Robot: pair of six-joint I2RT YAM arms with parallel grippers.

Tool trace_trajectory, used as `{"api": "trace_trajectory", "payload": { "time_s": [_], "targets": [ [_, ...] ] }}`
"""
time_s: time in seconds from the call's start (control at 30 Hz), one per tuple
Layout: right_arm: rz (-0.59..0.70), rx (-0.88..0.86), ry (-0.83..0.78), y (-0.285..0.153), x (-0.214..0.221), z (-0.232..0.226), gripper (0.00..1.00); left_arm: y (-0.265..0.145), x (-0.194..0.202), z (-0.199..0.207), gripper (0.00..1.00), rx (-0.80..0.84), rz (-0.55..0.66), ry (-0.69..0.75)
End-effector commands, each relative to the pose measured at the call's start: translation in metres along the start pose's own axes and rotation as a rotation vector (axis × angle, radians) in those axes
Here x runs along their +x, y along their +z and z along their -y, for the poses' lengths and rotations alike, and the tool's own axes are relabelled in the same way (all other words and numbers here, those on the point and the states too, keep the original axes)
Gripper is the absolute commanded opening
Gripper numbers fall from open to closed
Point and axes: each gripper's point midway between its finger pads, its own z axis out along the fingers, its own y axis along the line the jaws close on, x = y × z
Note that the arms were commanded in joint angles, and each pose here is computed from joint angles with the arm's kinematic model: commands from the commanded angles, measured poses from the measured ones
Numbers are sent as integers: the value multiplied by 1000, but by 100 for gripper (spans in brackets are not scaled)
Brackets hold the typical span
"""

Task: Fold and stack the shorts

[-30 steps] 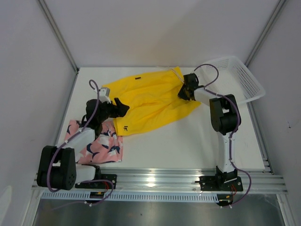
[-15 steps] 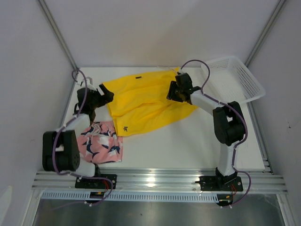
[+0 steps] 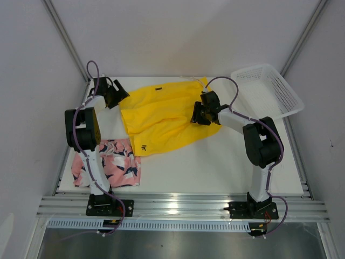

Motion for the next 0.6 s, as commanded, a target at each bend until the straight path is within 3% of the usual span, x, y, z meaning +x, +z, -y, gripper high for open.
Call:
{"api": "trace_trajectory", "payload": {
  "time_s": [0.0, 0.27, 0.57],
  "targets": [
    [-2, 4, 8, 5, -1, 11, 49, 7, 7, 0, 85, -12, -59, -47],
    [5, -1, 43, 9, -7, 22, 47, 33, -11, -2, 77, -8, -38, -92],
    [23, -25, 78, 10, -7, 30, 43, 71, -18, -1, 42, 21, -67, -140]
  ]
}}
